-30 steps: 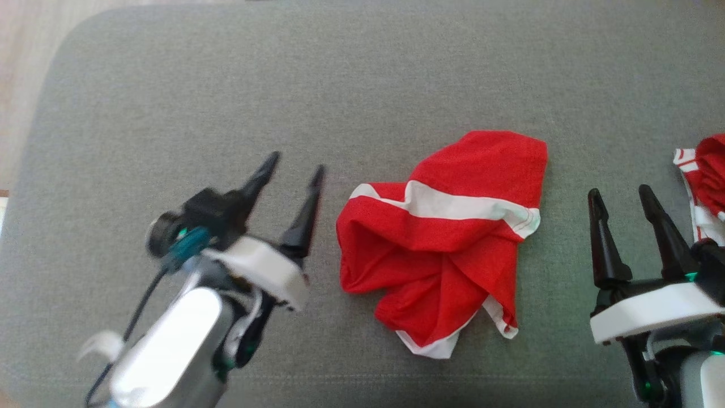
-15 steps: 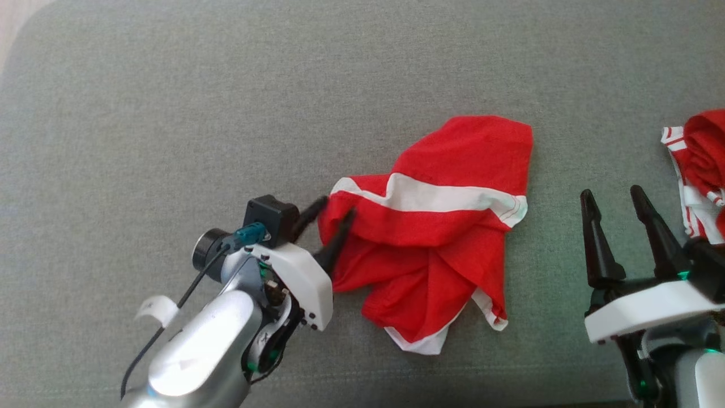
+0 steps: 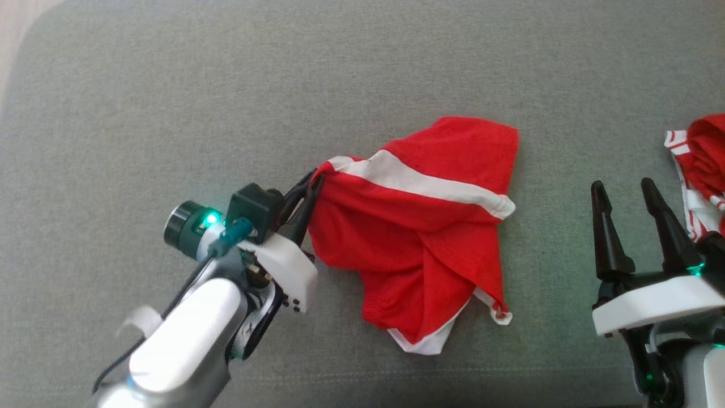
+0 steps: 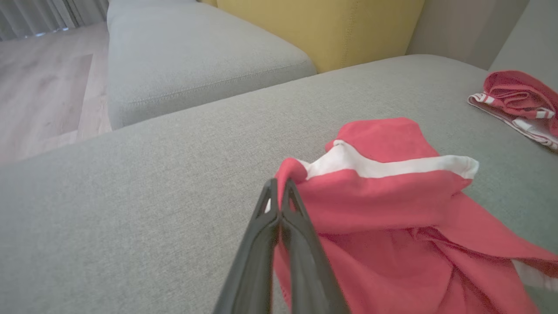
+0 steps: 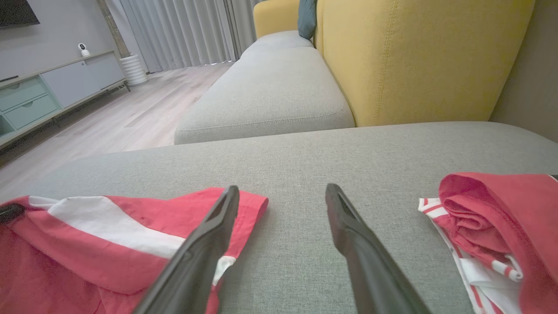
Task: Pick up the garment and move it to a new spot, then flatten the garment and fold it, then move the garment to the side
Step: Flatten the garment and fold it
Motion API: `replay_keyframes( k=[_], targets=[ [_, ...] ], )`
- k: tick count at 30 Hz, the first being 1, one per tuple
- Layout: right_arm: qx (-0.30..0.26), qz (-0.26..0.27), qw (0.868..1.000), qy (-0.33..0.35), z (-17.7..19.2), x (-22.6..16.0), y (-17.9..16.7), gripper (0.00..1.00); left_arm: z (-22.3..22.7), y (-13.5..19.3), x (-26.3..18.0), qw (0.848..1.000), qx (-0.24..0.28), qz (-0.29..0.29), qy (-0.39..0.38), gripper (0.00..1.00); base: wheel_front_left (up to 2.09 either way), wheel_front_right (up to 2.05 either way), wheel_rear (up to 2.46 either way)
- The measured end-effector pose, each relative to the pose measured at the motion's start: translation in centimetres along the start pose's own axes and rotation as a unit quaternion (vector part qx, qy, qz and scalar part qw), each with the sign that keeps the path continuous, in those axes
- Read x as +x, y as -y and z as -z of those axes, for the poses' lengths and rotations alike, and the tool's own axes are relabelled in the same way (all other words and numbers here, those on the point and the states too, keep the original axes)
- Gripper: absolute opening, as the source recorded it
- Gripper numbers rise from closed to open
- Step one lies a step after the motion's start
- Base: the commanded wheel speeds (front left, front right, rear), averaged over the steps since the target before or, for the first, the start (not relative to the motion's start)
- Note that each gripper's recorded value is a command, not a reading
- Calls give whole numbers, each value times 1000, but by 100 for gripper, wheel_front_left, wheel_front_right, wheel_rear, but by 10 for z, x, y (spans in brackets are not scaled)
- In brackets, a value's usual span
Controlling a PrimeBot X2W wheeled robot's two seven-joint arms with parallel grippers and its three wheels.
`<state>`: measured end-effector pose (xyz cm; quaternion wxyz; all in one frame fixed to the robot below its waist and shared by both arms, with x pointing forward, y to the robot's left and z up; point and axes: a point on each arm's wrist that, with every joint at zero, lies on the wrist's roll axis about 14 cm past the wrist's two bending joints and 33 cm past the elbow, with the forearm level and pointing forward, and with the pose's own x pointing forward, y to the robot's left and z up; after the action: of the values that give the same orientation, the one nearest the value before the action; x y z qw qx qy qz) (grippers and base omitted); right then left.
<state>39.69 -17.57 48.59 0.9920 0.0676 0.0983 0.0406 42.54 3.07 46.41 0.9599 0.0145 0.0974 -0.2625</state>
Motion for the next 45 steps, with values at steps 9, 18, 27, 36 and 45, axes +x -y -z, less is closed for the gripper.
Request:
replay_keyframes(
  k=[9, 18, 27, 36, 45],
  targets=[
    [6, -11, 1000, -5, 4, 7, -6, 100, 33, 28, -26, 996, 58, 45, -45, 0, 0, 0, 0],
    [5, -20, 1000, -9, 4, 11, -12, 100, 91, 52, -54, 989, 40, 71, -123, 0, 0, 0, 0],
    [-4, -23, 1000, 9, -9, 9, -14, 100, 61, 50, -50, 998, 21, 49, -40, 100, 0, 0, 0],
    [-10, -24, 999, 23, -20, 5, -16, 100, 13, 13, -54, 998, -28, -39, 50, 100, 0, 0, 0],
    [-15, -25, 999, 40, -32, -1, -17, 100, -6, -66, -81, 978, -66, -180, 84, 100, 0, 0, 0]
  ],
)
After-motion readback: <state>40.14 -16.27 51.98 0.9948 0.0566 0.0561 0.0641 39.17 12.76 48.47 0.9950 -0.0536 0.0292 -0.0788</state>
